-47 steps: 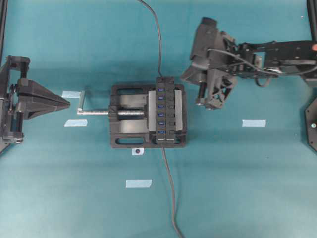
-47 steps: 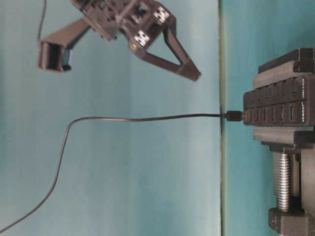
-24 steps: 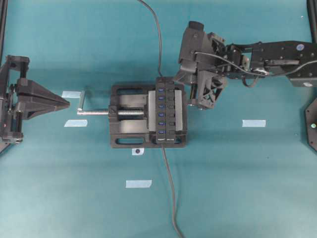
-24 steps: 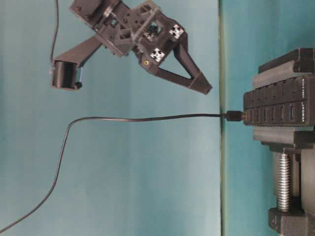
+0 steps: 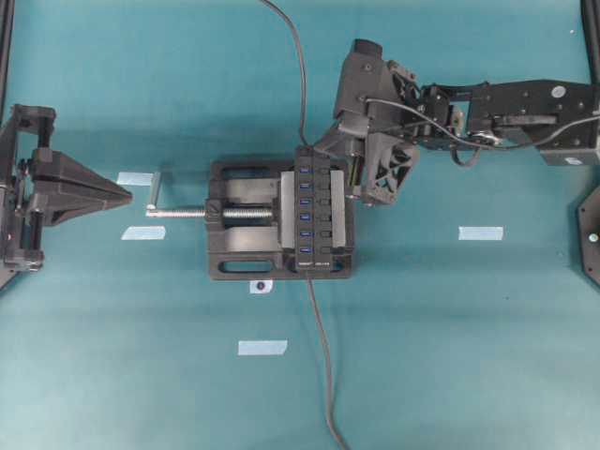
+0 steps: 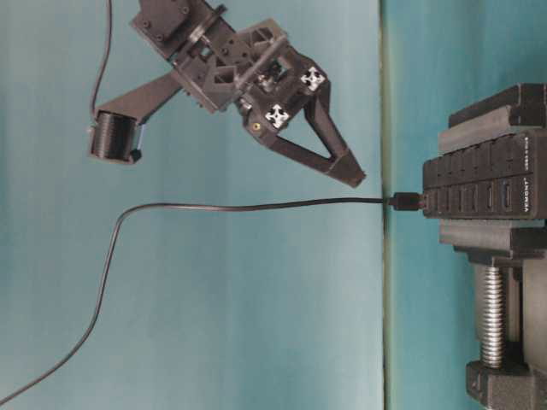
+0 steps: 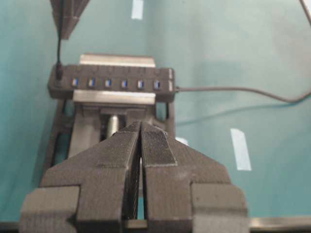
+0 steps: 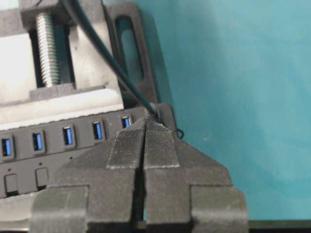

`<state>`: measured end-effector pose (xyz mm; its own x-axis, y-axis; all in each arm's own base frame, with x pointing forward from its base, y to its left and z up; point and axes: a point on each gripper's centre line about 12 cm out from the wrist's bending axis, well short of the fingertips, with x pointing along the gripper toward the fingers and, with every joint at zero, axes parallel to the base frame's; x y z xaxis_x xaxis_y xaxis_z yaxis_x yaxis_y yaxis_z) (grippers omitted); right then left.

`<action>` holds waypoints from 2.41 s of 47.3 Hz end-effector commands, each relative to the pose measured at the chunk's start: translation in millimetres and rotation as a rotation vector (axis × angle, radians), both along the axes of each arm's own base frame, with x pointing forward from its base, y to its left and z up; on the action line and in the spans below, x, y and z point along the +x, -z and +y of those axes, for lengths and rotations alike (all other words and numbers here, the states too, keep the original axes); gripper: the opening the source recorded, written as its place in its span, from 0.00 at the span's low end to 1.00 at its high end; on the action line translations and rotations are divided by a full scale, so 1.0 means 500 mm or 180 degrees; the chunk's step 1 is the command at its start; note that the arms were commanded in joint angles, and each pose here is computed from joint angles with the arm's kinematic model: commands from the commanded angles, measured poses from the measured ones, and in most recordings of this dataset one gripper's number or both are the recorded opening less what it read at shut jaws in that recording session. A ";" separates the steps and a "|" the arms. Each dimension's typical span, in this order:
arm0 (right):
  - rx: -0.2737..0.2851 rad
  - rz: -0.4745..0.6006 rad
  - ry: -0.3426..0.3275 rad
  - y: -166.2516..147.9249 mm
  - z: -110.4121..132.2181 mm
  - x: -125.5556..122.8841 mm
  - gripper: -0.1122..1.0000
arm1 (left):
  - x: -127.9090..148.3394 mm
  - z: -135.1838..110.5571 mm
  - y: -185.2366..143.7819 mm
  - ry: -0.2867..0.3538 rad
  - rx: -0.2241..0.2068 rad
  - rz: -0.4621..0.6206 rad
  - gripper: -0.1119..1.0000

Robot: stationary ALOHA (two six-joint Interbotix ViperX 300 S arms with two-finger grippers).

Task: Insert the USB into the front port of the fixed hub.
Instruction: 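Move the right gripper over the USB plug at the hub's end, then lower the right gripper and close it on the black USB plug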

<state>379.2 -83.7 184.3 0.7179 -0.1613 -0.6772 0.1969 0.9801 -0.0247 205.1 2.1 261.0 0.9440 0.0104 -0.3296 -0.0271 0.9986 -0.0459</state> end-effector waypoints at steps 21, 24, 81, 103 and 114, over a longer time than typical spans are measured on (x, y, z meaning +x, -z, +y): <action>-0.0021 -0.0010 -0.0007 0.005 -0.005 0.012 0.72 | 0.003 0.001 -0.010 -0.0003 0.0005 -0.0049 0.10; -0.0017 0.0004 -0.0007 0.009 -0.006 0.014 0.85 | 0.003 0.001 -0.010 -0.0003 0.0005 -0.0049 0.10; -0.0051 -0.0138 0.0054 0.026 -0.031 0.046 0.79 | -0.005 0.001 -0.003 -0.0004 0.0005 -0.0049 0.10; -0.0037 -0.0107 0.0060 0.032 -0.031 0.048 0.77 | -0.013 0.001 -0.007 -0.0011 -0.0004 -0.0103 0.10; -0.0040 -0.0106 0.0052 0.031 -0.030 0.050 0.60 | -0.014 0.002 -0.008 -0.0014 0.0006 -0.0112 0.10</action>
<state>398.1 -97.4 153.7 0.7073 -0.1745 -0.6851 0.2179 0.9757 -0.0236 196.7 2.3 260.3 0.9509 0.0117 -0.3093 -0.0279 0.9985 -0.0478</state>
